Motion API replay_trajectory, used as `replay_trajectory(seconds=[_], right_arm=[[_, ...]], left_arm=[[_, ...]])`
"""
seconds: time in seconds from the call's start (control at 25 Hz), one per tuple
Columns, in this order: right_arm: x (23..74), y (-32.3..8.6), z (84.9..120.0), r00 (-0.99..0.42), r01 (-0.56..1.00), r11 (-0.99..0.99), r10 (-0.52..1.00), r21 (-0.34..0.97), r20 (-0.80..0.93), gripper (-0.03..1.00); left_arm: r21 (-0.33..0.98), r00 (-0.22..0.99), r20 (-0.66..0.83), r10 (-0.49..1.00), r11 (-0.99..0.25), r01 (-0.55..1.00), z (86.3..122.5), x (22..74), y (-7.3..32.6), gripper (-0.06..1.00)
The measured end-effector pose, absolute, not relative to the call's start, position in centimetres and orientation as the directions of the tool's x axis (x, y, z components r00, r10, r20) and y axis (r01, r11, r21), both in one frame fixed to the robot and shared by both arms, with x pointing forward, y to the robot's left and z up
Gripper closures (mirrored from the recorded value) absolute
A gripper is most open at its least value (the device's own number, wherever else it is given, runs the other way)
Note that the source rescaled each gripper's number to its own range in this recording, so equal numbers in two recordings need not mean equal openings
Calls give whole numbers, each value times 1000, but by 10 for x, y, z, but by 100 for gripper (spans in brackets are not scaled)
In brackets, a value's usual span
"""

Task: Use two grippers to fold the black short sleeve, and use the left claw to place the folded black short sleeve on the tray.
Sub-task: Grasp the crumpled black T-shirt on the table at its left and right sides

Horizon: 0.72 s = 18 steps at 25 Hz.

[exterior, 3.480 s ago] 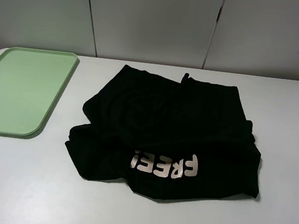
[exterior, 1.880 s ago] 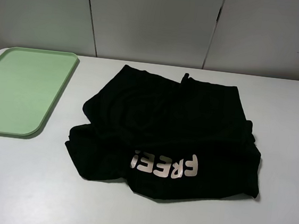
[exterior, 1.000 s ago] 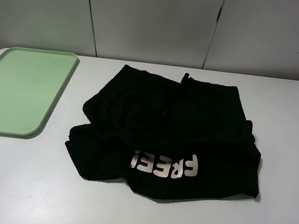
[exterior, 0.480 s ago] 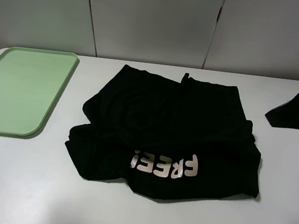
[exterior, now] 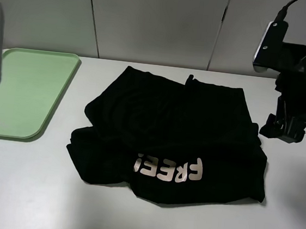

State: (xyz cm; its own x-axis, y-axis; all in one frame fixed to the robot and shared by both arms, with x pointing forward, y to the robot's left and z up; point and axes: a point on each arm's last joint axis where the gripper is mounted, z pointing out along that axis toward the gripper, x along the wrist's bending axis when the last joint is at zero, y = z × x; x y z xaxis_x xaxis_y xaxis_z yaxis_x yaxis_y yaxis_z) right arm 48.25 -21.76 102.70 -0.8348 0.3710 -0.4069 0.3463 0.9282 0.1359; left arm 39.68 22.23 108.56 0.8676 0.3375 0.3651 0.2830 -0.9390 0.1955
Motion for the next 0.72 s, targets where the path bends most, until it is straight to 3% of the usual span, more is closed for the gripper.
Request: replay_trajectory(seconds=[0.72], right_arm=[[521, -204, 944, -937, 189, 981, 165, -50, -309, -3]], left_arm=[[109, 918, 343, 199, -979, 172, 1046, 441, 195, -4]])
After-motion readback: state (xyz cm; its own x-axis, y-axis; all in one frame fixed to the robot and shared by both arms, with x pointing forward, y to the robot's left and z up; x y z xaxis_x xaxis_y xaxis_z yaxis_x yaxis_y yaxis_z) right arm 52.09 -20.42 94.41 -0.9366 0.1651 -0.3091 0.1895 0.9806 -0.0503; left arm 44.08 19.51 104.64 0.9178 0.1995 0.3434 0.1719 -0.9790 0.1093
